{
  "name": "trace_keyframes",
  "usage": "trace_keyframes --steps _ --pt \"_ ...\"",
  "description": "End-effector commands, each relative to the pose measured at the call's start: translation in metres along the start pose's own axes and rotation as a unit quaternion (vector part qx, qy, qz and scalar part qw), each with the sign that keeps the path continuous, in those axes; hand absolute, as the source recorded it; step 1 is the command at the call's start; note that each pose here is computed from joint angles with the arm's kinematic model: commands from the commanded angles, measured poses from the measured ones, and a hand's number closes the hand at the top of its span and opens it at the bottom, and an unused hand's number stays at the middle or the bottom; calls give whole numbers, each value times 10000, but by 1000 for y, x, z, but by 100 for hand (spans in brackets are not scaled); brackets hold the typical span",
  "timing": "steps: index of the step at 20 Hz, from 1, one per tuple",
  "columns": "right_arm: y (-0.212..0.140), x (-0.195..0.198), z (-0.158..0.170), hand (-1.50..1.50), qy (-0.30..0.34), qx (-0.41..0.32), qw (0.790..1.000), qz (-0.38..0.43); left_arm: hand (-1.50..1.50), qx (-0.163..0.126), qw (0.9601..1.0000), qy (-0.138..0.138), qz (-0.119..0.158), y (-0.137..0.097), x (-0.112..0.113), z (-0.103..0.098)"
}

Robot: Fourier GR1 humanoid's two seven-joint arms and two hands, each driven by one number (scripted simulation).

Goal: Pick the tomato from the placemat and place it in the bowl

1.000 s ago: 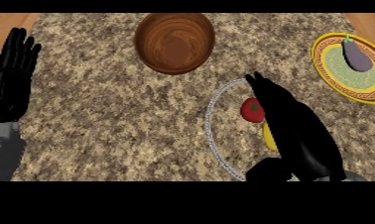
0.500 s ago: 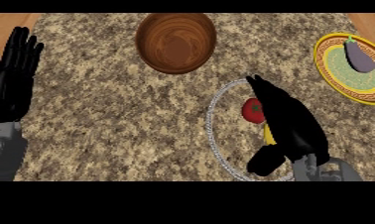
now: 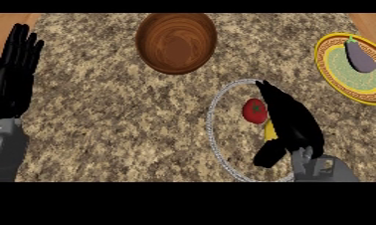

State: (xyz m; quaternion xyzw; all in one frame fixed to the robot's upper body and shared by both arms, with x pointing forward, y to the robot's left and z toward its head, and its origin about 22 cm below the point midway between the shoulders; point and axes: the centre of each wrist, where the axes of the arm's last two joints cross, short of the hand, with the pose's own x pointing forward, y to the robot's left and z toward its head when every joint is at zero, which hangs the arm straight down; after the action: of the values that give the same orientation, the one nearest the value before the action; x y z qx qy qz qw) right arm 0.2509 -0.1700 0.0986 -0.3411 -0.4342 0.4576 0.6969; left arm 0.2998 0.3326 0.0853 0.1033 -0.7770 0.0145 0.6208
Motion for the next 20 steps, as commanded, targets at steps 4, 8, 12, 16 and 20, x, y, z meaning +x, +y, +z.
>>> trace_keyframes --steps 4,8,12,16,20 --pt "-6 -13 5 -150 -157 -47 9999 -6 0 2 10000 -9 -90 -17 -20 7" --pt "17 -13 -11 -150 -297 -63 9995 -100 0 -30 10000 11 33 -1 17 -5" --pt "32 -15 -28 -150 -131 189 9996 143 0 33 10000 84 -27 -8 3 7" --pt "44 -19 -48 -150 -105 171 9998 93 0 63 9999 41 -69 -1 3 11" --pt "35 -23 -59 -150 -58 241 9997 71 0 -39 10000 44 -17 -10 13 7"
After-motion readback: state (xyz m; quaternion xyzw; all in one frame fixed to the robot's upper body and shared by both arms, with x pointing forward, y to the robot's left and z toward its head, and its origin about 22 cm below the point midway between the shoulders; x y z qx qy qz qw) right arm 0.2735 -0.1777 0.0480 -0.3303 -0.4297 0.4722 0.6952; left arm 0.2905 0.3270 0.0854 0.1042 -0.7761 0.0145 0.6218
